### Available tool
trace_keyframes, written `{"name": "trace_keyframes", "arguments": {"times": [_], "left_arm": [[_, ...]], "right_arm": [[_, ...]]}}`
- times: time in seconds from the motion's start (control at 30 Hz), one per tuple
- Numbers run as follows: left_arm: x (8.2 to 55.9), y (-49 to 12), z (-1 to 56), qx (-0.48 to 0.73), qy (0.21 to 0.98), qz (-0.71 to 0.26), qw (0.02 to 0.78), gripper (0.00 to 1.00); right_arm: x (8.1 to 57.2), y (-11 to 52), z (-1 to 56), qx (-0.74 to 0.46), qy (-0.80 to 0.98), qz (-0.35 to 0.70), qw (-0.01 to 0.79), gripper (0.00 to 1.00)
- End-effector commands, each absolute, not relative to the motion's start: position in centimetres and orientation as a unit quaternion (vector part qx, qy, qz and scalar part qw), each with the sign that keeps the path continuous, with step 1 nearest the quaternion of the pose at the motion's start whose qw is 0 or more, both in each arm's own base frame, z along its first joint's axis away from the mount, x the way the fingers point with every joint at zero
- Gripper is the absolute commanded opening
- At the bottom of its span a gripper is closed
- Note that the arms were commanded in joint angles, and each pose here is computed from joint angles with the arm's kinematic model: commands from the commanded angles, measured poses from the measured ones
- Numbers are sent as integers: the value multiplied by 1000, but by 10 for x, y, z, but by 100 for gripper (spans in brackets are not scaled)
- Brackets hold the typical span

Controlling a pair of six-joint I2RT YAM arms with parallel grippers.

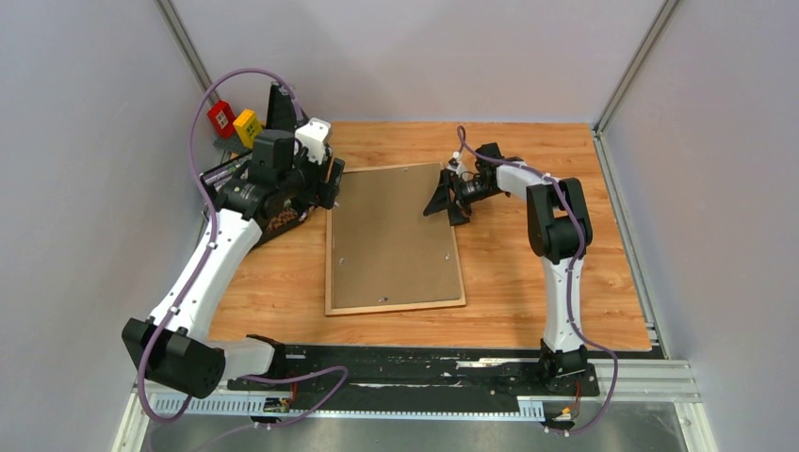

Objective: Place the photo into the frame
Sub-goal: Place the photo frame item in the photo frame.

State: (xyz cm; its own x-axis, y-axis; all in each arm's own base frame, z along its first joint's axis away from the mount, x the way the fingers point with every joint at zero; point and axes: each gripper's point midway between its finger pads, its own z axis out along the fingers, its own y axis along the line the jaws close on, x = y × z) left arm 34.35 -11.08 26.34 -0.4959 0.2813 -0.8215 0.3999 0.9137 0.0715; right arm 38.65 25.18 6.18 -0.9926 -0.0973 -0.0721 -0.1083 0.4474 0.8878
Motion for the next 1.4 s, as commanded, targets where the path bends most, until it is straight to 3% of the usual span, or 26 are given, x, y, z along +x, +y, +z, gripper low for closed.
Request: {"name": "trace_keyframes", "arguments": {"times": [0.0,0.37,0.47,0.63,1.0,1.37], "left_arm": [[343,-109,277,200,849,-64,486,100],[342,-109,275,201,849,-64,485,100],[342,-109,274,201,849,-65,484,100],[341,-109,272,202,850,-64,482,100],[339,-109,271,204,849,-64,483,100],[340,-109,272,205,848,-64,485,100]], "right_arm": [[384,256,80,-91,860,502,32,80],[369,269,68,-107,866,489,9,87],[365,271,63,-108,868,484,2,95],[364,272,59,-112,874,473,3,100],[364,259,46,-130,919,371,21,100],[358,252,50,-146,931,335,22,100]]}}
